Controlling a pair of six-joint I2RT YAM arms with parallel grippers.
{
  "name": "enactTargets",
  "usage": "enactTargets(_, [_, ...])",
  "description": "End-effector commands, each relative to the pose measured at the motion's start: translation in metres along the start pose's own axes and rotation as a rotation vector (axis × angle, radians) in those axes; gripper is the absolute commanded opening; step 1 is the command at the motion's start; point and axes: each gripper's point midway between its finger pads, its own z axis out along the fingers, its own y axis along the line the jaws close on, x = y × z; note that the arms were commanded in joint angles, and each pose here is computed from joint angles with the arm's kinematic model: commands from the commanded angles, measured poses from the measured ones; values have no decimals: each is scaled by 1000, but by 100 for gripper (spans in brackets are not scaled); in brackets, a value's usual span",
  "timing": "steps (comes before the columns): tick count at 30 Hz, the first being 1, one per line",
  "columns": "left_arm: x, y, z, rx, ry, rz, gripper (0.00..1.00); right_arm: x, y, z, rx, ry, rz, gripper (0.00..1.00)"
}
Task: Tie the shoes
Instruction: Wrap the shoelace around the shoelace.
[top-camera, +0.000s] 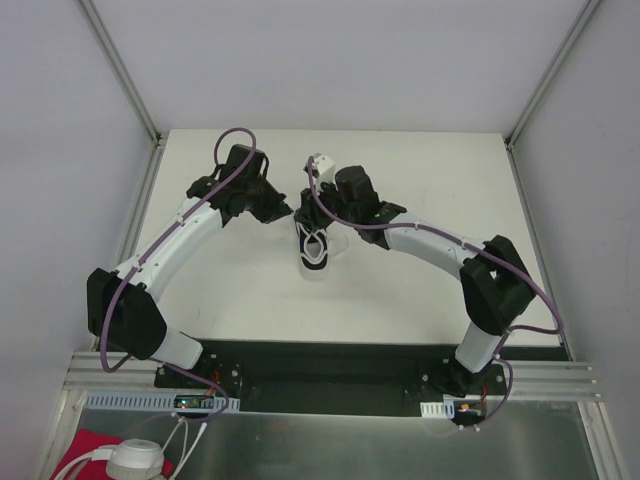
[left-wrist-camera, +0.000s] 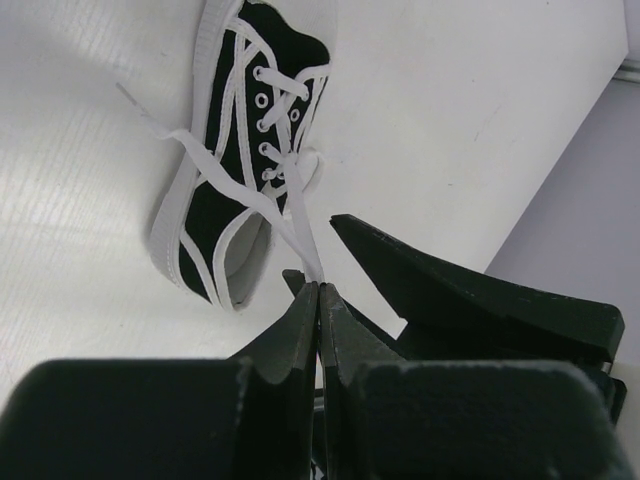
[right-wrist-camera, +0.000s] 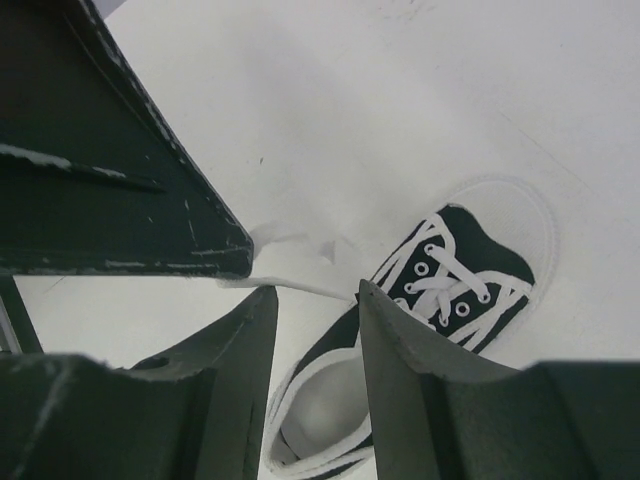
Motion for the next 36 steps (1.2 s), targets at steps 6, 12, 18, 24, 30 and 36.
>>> enactTargets(6, [2, -10, -8, 29, 8, 21, 0, -37, 11, 10, -15, -74, -44, 37])
enactTargets(12, [2, -11, -9, 32, 8, 21, 0, -34, 8, 13, -3, -66, -38, 33])
enactTargets(18, [2, -10, -9, 30, 11, 18, 0, -38, 9, 14, -5, -77, -34, 18])
enactTargets(24, [1, -12, -10, 34, 4, 19, 0, -38, 7, 14, 3, -78, -35, 15])
enactTargets(30, [-1, -13, -10, 36, 1, 19, 0, -32, -4, 13, 58, -70, -85, 43])
enactTargets(36, [-1, -13, -8, 34, 12, 12, 0, -29, -6, 16, 49, -57, -141, 40])
